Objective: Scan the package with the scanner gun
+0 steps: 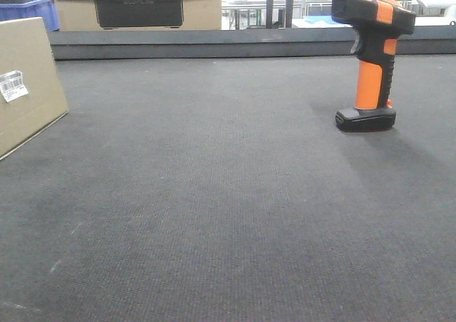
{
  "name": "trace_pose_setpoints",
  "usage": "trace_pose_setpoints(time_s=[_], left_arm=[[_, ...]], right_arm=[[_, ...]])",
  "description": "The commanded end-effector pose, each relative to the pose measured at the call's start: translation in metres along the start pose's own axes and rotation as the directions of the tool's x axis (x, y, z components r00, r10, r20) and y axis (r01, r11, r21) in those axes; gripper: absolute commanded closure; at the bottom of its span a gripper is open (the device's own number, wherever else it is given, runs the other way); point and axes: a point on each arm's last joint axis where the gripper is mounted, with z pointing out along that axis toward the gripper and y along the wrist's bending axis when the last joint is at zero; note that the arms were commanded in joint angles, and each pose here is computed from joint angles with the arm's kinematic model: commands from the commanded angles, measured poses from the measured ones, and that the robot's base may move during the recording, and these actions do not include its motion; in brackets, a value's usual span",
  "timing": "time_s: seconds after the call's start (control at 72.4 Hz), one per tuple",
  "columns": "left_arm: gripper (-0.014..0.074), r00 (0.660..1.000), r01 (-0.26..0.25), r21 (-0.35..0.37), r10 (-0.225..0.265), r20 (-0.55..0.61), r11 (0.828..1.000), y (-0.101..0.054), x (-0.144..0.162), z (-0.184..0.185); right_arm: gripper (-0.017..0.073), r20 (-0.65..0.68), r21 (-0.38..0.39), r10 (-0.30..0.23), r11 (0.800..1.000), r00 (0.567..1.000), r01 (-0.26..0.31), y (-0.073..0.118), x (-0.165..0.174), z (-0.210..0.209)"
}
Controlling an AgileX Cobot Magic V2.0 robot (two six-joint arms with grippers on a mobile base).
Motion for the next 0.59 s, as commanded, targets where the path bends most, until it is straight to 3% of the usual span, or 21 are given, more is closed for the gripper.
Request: trace_pose_setpoints(time_s=[0.0,0.58], left_arm=[[0.0705,1.000,0.001,0.000,-0.001,0.017,1.000,0.0000,-0.0017,-0.0005],[0.0705,1.000,0.001,0.000,-0.001,0.017,1.000,0.0000,-0.0017,-0.0005]], right_arm=[[0.0722,0.022,0.003,-0.004,1.000,1.000,0.003,-0.0002,-0.0022,-0.0002],[0.0722,0.022,0.003,-0.004,1.000,1.000,0.003,-0.0002,-0.0022,-0.0002]])
